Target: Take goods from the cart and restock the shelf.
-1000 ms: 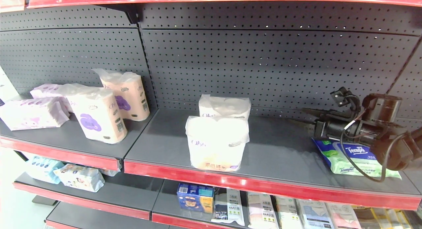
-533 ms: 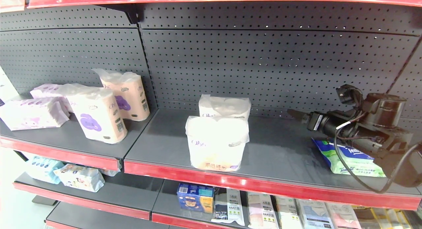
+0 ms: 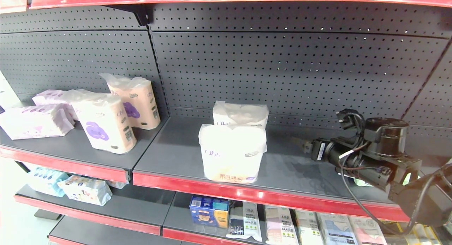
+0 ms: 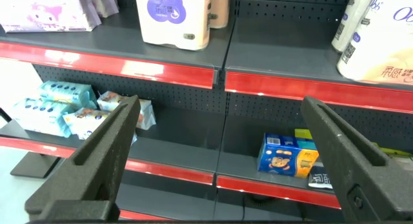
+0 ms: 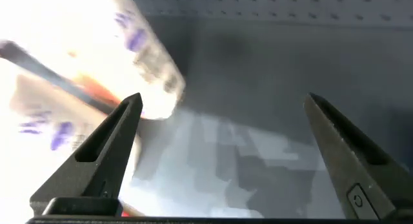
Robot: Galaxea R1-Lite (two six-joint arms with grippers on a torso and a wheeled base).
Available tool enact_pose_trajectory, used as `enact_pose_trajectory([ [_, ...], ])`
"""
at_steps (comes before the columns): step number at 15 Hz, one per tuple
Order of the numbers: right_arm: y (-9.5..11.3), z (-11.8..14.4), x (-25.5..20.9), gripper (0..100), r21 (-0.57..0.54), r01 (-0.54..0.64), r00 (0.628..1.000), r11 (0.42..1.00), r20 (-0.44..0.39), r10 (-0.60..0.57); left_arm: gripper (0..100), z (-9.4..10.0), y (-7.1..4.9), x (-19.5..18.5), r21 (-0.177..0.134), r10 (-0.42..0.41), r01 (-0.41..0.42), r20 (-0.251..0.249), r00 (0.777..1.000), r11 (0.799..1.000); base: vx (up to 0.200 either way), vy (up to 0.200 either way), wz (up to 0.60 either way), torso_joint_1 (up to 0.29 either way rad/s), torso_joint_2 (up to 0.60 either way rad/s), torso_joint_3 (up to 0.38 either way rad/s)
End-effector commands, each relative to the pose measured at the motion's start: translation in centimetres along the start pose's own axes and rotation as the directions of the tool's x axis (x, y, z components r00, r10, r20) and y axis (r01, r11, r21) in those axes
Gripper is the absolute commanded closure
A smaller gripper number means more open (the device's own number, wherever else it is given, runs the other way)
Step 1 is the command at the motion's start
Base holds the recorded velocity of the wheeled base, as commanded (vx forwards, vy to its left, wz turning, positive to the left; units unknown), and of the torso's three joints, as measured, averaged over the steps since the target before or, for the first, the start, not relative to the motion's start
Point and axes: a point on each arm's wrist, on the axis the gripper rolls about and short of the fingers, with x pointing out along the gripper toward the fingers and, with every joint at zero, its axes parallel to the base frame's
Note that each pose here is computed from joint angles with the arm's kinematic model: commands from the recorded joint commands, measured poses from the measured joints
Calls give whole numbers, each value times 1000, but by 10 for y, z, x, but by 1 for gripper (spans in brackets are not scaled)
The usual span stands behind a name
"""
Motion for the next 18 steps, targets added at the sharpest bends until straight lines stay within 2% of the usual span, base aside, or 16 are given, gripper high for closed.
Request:
enact_pose_trajectory([
  [1, 1, -15, 9, 0, -5, 4, 998, 1000, -55, -4, 0, 0, 0, 0, -1, 1, -1, -1, 1000, 1000, 0, 0, 0, 0, 0, 0],
  [7, 14, -34, 19, 0, -23, -5, 992, 1000, -124, 2, 0, 0, 0, 0, -1, 1, -1, -1, 1000, 1000, 0, 0, 0, 0, 0, 0],
  [13, 20, -41, 22, 0, -10, 30, 991, 999, -132, -31, 0, 0, 0, 0, -1, 1, -1, -1, 1000, 1000, 0, 0, 0, 0, 0, 0],
  [14, 32, -49, 24, 0, 19, 50, 989, 999, -142, -47, 0, 0, 0, 0, -1, 1, -1, 0, 1000, 1000, 0, 0, 0, 0, 0, 0],
  [18, 37, -54, 26, 0, 24, 42, 987, 999, -156, -37, 0, 0, 0, 0, -1, 1, -1, 0, 1000, 1000, 0, 0, 0, 0, 0, 0],
])
